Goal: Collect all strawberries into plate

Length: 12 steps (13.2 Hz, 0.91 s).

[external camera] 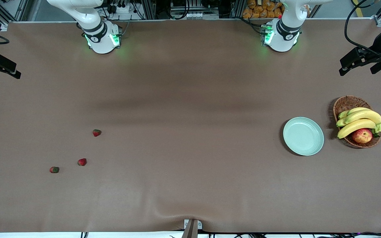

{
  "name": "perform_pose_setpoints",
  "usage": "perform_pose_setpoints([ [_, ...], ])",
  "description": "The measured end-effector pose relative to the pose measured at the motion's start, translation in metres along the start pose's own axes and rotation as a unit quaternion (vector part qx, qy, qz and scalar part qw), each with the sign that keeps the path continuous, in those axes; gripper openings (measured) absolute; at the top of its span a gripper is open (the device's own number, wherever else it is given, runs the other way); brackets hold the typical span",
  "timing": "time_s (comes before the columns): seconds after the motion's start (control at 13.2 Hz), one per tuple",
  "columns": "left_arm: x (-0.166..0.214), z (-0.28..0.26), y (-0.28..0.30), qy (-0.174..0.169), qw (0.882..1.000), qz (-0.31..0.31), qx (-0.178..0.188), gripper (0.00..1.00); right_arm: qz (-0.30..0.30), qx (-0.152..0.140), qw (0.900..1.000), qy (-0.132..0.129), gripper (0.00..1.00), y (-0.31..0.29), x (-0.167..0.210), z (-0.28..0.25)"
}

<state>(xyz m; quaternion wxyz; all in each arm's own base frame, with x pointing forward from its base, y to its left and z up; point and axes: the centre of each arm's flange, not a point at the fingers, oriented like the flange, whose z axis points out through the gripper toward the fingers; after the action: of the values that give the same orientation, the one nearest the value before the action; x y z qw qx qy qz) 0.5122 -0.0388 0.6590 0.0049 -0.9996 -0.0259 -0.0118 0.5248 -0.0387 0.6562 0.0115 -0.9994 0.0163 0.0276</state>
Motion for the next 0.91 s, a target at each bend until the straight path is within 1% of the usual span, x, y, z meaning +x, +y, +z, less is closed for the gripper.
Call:
perform_pose_setpoints([
  [0.45,0.0005,-0.0005,-0.0045,0.0,1.0,-0.004,0.0,1.0,-0.001,0.0,1.0,0.0,1.0,-0.0007,0.0,0.0],
  [0.68,0.0025,0.0057,-0.0048,-0.011,1.0,-0.004,0.001,1.0,-0.001,0.0,1.0,0.0,1.0,-0.0008,-0.0001,0.0001],
  [0.91,0.0035,0.0082,-0.0043,-0.014,1.0,-0.004,0.001,1.0,-0.001,0.0,1.0,-0.001,1.0,-0.0012,-0.0001,0.0002],
])
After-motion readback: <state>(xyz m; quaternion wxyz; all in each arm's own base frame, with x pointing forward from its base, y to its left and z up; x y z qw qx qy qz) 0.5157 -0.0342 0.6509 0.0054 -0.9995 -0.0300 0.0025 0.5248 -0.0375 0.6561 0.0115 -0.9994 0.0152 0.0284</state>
